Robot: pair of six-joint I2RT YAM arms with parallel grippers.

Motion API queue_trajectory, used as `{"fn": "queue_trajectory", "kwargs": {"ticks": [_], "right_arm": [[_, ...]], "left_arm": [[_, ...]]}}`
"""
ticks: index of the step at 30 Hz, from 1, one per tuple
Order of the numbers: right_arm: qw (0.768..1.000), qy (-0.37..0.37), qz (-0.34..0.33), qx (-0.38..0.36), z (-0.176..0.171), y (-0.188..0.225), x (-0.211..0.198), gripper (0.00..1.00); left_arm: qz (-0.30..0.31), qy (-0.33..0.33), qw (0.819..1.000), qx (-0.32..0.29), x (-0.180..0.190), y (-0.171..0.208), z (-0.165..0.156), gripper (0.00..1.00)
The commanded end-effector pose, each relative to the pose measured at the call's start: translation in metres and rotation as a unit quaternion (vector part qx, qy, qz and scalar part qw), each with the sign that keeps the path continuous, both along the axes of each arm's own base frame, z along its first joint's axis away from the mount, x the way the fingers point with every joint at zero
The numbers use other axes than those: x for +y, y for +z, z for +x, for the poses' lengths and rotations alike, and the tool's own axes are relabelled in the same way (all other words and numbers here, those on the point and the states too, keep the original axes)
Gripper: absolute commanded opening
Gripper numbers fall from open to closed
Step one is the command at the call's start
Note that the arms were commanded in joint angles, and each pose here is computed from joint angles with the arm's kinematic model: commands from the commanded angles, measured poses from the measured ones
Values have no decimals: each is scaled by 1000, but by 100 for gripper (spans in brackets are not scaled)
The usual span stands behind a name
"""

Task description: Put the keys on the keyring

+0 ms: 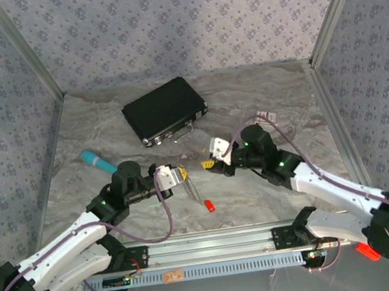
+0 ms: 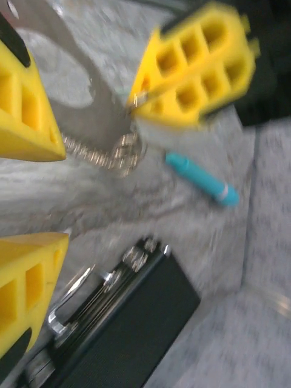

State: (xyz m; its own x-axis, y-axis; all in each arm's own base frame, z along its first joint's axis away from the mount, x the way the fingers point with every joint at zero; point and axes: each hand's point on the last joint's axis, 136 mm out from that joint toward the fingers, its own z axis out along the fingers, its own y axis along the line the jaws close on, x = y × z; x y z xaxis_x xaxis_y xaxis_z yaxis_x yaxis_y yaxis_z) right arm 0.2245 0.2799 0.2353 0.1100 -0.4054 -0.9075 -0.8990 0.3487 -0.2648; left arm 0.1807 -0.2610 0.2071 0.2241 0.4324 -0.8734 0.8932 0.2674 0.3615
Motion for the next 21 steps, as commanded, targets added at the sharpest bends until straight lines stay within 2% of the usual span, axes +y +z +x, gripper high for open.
{"fn": "queue_trajectory", "kwargs": {"ticks": [1, 4, 6, 14, 21], "right_arm": [[981, -176, 78, 23, 33, 30, -40, 38], [960, -249, 113, 55, 39, 34, -67, 49], [957, -255, 117, 70, 37, 32, -74, 49], [964, -216, 78, 133, 24, 14, -64, 46], [965, -177, 5, 193, 8, -15, -49, 43]], "left_arm": [[4, -12, 998, -62, -2, 25, 1, 0], [12, -19, 996, -82, -3, 29, 2, 0], [15, -21, 995, -97, -3, 33, 3, 0], [25, -37, 988, -149, -5, 39, 2, 0], [25, -13, 994, -109, -4, 32, 9, 0]]}}
